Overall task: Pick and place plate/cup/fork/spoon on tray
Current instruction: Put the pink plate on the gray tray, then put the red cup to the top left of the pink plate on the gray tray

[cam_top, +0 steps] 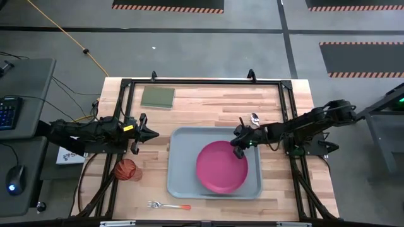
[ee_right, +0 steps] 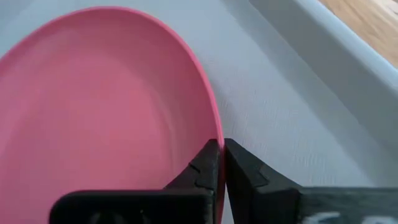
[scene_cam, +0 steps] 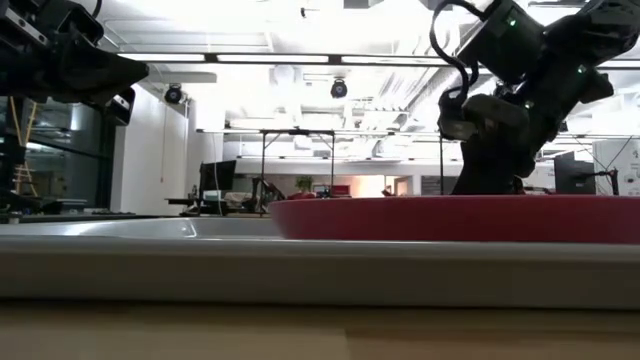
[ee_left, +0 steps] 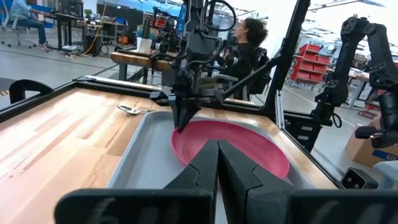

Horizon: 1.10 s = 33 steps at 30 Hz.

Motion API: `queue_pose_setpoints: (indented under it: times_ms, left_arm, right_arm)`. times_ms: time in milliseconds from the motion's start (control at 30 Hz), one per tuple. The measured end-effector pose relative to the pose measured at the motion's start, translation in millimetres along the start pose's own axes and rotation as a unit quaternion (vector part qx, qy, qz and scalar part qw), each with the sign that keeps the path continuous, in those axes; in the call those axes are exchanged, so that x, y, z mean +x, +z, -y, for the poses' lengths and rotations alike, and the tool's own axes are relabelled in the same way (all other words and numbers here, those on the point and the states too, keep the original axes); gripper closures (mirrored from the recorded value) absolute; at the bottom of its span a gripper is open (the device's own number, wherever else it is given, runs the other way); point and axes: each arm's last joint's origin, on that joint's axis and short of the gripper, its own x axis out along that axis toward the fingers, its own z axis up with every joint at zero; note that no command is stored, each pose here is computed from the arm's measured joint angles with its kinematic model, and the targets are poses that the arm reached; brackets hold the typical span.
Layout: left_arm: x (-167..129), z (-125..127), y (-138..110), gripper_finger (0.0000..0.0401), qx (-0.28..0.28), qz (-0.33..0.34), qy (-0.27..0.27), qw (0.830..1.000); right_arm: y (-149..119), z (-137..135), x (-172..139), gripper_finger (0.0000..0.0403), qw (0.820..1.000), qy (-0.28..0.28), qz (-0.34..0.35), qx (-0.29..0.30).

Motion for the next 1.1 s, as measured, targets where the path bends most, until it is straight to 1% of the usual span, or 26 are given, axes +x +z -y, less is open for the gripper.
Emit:
queue_pose_setpoints:
  times_ms: [200, 300, 367, 467, 600, 700, 800, 933, 1033, 1100]
  left_arm:
    - [0.0, 0.0, 0.0, 0.0401, 0.0, 0.0, 0.0, 1.0]
    - [0.0, 0.0, 0.0, 0.0401, 0.0, 0.0, 0.0, 1.0]
    - [0.0, 0.0, 0.0, 0.0401, 0.0, 0.0, 0.0, 1.0]
    - [0.0, 0.0, 0.0, 0.0401, 0.0, 0.0, 0.0, 1.0]
    - [0.0, 0.0, 0.0, 0.0401, 0.0, 0.0, 0.0, 1.0]
    - [0.0, 0.0, 0.0, 0.0401, 0.0, 0.0, 0.0, 1.0]
    - [0.0, 0.0, 0.1, 0.0401, 0.0, 0.0, 0.0, 1.0]
    - [0.0, 0.0, 0.0, 0.0401, 0.0, 0.0, 0.0, 1.0]
    - [0.0, 0.0, 0.0, 0.0401, 0.0, 0.0, 0.0, 1.0]
    - [0.0, 0.0, 0.1, 0.0401, 0.0, 0.0, 0.0, 1.0]
  right_arm:
    - [2.1, -0.5, -1.3, 0.0391, 1.0, 0.004, 0.007, 0.013]
    - [4.6, 0.8, -3.5, 0.0379, 1.0, 0.004, 0.012, 0.018]
    - [6.6, 1.9, -5.5, 0.0359, 1.0, 0.004, 0.016, 0.02]
    - [8.6, 2.9, -9.0, 0.0317, 1.0, 0.004, 0.02, 0.019]
    - [9.5, 3.6, -16.9, 0.0255, 1.0, 0.004, 0.019, -0.008]
    - [16.1, 3.0, -29.4, 0.0218, 0.999, 0.013, 0.047, -0.023]
    - [24.6, 1.7, -43.6, 0.0197, 0.993, 0.0, 0.107, -0.042]
    - [32.6, 2.4, -54.9, 0.019, 0.981, -0.053, 0.177, -0.064]
    - [37.4, 2.6, -55.3, 0.019, 0.973, -0.068, 0.202, -0.087]
    - [39.7, 4.1, -54.2, 0.019, 0.971, -0.073, 0.207, -0.099]
